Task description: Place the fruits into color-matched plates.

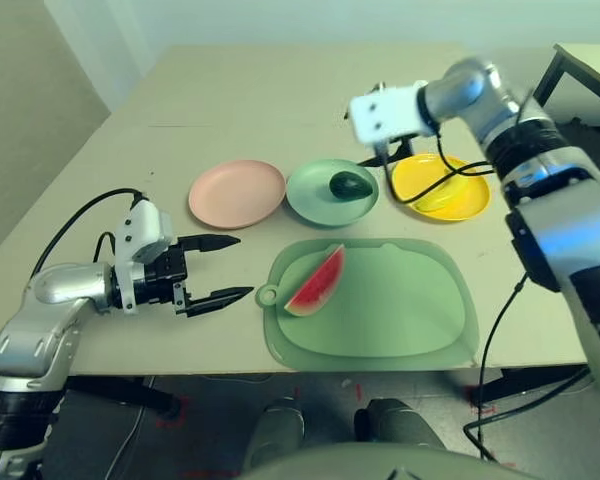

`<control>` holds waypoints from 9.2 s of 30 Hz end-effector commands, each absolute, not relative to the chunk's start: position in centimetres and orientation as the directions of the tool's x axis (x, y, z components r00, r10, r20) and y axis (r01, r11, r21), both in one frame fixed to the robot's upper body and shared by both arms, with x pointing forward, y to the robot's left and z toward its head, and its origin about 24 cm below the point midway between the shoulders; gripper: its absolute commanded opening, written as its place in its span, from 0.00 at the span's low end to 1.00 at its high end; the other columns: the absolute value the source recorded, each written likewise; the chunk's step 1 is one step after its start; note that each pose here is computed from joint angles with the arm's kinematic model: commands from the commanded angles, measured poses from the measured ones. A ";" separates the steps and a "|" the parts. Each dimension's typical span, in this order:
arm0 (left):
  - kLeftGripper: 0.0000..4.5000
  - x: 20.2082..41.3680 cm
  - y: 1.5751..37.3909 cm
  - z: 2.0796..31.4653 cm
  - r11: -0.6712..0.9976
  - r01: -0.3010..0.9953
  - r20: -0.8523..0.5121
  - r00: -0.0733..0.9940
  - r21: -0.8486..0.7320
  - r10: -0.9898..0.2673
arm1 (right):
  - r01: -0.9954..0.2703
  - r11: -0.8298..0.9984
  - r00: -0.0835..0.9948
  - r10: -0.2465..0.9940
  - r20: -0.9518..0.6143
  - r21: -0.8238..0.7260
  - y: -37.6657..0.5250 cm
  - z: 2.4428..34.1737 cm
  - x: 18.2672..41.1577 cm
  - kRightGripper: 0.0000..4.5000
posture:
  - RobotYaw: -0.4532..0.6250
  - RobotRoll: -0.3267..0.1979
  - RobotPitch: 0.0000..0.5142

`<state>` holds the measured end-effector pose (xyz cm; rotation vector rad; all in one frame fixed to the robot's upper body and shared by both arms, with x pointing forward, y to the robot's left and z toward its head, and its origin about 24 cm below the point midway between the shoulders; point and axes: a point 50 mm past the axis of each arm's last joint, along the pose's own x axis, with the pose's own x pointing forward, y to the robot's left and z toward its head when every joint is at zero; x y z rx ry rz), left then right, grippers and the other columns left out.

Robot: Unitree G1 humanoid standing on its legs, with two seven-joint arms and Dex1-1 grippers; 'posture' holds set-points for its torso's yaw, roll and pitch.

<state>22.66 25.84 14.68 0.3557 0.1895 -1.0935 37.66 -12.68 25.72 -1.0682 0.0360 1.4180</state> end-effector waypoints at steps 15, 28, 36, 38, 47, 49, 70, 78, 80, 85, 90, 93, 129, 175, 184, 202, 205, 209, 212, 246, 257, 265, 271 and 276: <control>1.00 24.9 24.4 15.8 0.379 0.894 -0.434 0.447 0.239 -0.782 | -0.965 0.190 0.218 0.964 -0.154 -0.178 -18.6 17.1 26.5 1.00 | 0.42 0.62 0.07; 1.00 25.7 24.8 17.6 0.207 0.897 -0.499 0.395 0.391 -0.771 | -0.953 0.281 0.291 0.953 -0.085 -0.109 -20.6 13.6 24.5 1.00 | 0.44 0.62 0.05; 1.00 28.1 21.9 18.8 -0.308 0.747 -0.625 0.180 0.589 -0.760 | -0.941 0.316 0.327 0.942 -0.083 -0.123 -22.6 12.5 24.8 1.00 | 0.44 0.62 0.04; 1.00 28.8 20.7 19.2 -0.393 0.683 -0.636 0.136 0.616 -0.760 | -0.940 0.321 0.332 0.940 -0.084 -0.119 -23.0 12.3 24.7 1.00 | 0.43 0.62 0.04; 1.00 30.5 16.8 19.2 -0.644 0.442 -0.717 -0.002 0.625 -0.697 | -0.918 0.394 0.395 0.917 -0.053 -0.039 -24.4 11.4 24.0 1.00 | 0.40 0.62 0.04; 1.00 30.6 16.0 19.0 -0.672 0.396 -0.723 -0.031 0.625 -0.690 | -0.913 0.408 0.408 0.912 -0.047 -0.018 -24.6 11.2 23.8 1.00 | 0.39 0.62 0.04; 1.00 30.7 12.6 16.2 -0.793 0.203 -0.785 -0.135 0.575 -0.604 | -0.912 0.407 0.404 0.913 -0.049 0.054 -24.1 10.1 22.0 1.00 | 0.36 0.62 0.02; 1.00 30.7 11.8 14.2 -0.827 0.194 -0.818 -0.150 0.527 -0.556 | -0.917 0.395 0.393 0.918 -0.044 0.051 -23.7 10.1 21.5 1.00 | 0.36 0.62 0.02; 1.00 30.9 11.4 14.0 -0.827 0.193 -0.819 -0.143 0.528 -0.556 | -0.918 0.393 0.391 0.919 -0.046 0.055 -23.6 10.0 21.3 1.00 | 0.36 0.62 0.02; 1.00 31.3 11.0 13.4 -0.828 0.225 -0.827 -0.127 0.514 -0.547 | -0.917 0.395 0.392 0.918 -0.051 0.058 -23.6 10.0 21.0 1.00 | 0.35 0.62 0.02; 1.00 31.8 11.5 12.6 -0.814 0.384 -0.848 -0.127 0.436 -0.514 | -0.919 0.390 0.388 0.920 -0.053 0.055 -23.4 10.0 20.9 1.00 | 0.35 0.62 0.02; 0.91 31.9 12.1 11.9 -0.795 0.501 -0.868 -0.155 0.343 -0.472 | -0.919 0.390 0.387 0.920 -0.055 0.056 -23.5 9.9 20.9 1.00 | 0.35 0.62 0.02; 0.42 34.9 24.5 16.7 -0.207 0.873 -0.823 0.303 0.442 -0.481 | -0.880 0.460 0.459 0.888 0.041 -0.114 -20.0 10.0 22.2 1.00 | 0.38 0.62 0.03; 0.42 37.5 26.1 13.5 0.227 0.795 -0.730 0.606 0.562 -0.316 | -0.885 0.457 0.459 0.888 0.000 -0.089 -19.6 9.6 21.9 1.00 | 0.37 0.62 0.12; 0.42 37.3 25.9 12.8 0.223 0.806 -0.741 0.591 0.548 -0.318 | -0.887 0.455 0.457 0.890 -0.005 -0.078 -19.3 9.7 21.7 1.00 | 0.37 0.62 0.14; 0.98 37.5 25.5 12.6 0.214 0.802 -0.740 0.598 0.558 -0.308 | -0.885 0.462 0.463 0.886 -0.010 -0.065 -19.1 9.6 21.1 1.00 | 0.36 0.62 0.14; 0.98 37.5 25.5 12.8 0.215 0.798 -0.737 0.602 0.563 -0.308 | -0.886 0.460 0.462 0.887 -0.007 -0.063 -18.9 9.6 21.1 1.00 | 0.36 0.62 0.14; 0.98 37.7 25.5 13.1 0.216 0.794 -0.731 0.607 0.568 -0.310 | -0.886 0.459 0.461 0.888 -0.007 -0.063 -18.8 9.6 21.2 1.00 | 0.36 0.62 0.14; 0.98 37.8 25.5 13.7 0.217 0.788 -0.723 0.615 0.576 -0.313 | -0.888 0.455 0.457 0.890 -0.009 -0.064 -18.8 9.5 21.3 1.00 | 0.36 0.62 0.13; 0.98 37.7 27.3 17.4 0.302 0.721 -0.625 0.692 0.624 -0.360 | -0.874 0.482 0.481 0.876 0.019 -0.071 -18.7 9.2 22.1 1.00 | 0.39 0.62 0.04; 0.98 33.1 31.9 19.6 0.569 0.582 -0.357 0.811 0.581 -0.464 | -0.581 0.802 0.798 0.595 0.099 -0.137 -25.5 9.9 23.2 1.00 | 0.42 0.62 0.07; 0.98 27.3 31.8 17.9 0.856 0.358 -0.074 0.931 0.373 -0.357 | -0.300 0.947 0.951 0.306 0.035 -0.118 -32.9 7.3 23.0 1.00 | 0.47 0.62 0.09; 0.98 25.5 29.1 13.4 0.976 0.198 0.034 0.979 0.095 -0.202 | -0.187 0.973 0.982 0.188 0.002 -0.133 -34.9 5.2 23.2 1.00 | 0.48 0.62 0.09; 0.98 24.5 29.5 9.5 0.998 0.056 -0.026 0.998 -0.004 -0.057 | -0.111 0.984 0.993 0.114 0.017 -0.137 -35.0 4.2 24.0 1.00 | 0.47 0.62 0.10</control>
